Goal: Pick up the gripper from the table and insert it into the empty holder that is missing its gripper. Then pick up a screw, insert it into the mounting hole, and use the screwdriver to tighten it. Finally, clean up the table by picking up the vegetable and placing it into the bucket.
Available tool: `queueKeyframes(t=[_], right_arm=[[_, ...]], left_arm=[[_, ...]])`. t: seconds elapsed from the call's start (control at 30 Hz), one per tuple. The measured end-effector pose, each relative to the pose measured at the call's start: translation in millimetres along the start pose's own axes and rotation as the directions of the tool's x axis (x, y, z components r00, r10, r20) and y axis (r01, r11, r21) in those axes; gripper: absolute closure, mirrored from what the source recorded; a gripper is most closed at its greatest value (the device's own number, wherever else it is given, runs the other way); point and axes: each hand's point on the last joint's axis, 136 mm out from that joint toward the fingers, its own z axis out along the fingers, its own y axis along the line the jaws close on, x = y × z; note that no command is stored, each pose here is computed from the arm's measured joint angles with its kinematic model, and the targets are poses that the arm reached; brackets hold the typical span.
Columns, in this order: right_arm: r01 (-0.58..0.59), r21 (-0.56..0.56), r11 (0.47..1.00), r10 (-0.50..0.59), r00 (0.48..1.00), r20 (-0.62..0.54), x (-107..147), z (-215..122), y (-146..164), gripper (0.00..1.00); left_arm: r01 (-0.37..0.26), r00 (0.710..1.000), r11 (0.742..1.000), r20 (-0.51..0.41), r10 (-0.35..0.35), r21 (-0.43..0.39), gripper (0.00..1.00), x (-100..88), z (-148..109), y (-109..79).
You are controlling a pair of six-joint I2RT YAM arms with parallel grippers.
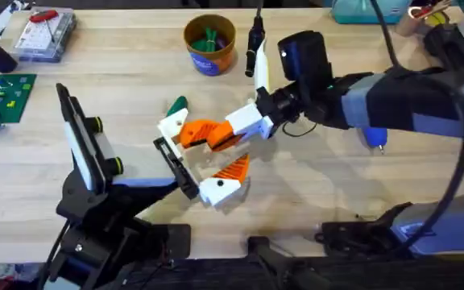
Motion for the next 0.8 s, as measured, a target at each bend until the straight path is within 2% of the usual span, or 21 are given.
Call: queueKeyframes(t=[0.27, 0.57, 0.8], right_arm=[[0.035, -0.004, 0.999, -0.035, 0.999, 0.009, -14, 2, -5, 0.985], [-0.022, -0.025, 0.999, 0.022, 1.0, -0.012, -19, 2, 4, 0.985], [-0.024, -0.045, 0.999, 0.022, 0.999, -0.04, -23, 3, -1, 0.985]], left_arm=[[0.004, 1.0, 0.999, -0.004, -0.004, 0.037, 0.01, 0.7, 0, -6.4], [-0.002, 1.0, 1.0, -0.001, 0.002, 0.03, 0.01, 0.1, 0, -5.1], [0.0, 1.0, 1.0, -0.003, 0.0, 0.027, 0.01, 0.6, 0, -4.4]])
